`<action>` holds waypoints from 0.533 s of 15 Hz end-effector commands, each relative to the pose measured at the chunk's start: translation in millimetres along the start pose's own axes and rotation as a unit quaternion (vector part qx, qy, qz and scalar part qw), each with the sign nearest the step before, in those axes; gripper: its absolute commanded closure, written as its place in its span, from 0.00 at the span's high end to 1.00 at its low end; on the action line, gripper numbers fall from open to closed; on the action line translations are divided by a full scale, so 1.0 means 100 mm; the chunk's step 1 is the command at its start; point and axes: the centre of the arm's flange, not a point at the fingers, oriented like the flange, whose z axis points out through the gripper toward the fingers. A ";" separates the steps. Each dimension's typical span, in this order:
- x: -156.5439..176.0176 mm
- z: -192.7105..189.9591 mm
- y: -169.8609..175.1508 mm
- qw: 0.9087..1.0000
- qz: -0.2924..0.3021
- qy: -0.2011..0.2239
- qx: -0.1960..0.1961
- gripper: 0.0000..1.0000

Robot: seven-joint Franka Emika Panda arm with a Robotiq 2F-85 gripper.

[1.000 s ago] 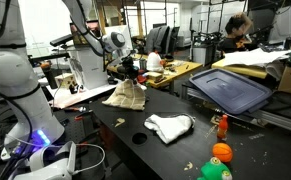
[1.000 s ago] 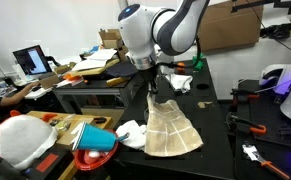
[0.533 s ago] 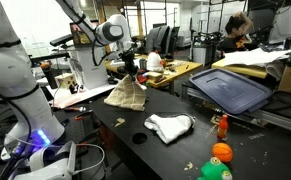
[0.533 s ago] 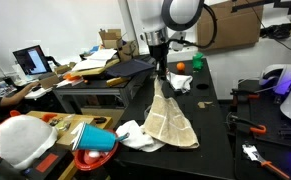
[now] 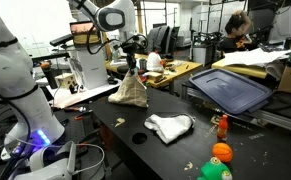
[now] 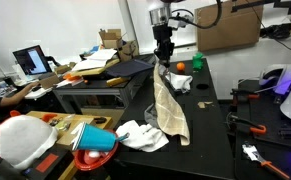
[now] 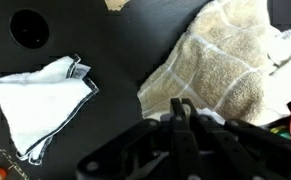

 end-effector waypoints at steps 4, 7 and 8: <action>0.59 -0.80 0.11 0.995 0.088 0.042 0.023 0.01; 0.54 -1.08 0.18 0.993 0.091 0.074 0.029 0.01; 0.49 -1.14 0.22 0.992 0.088 0.086 0.030 0.01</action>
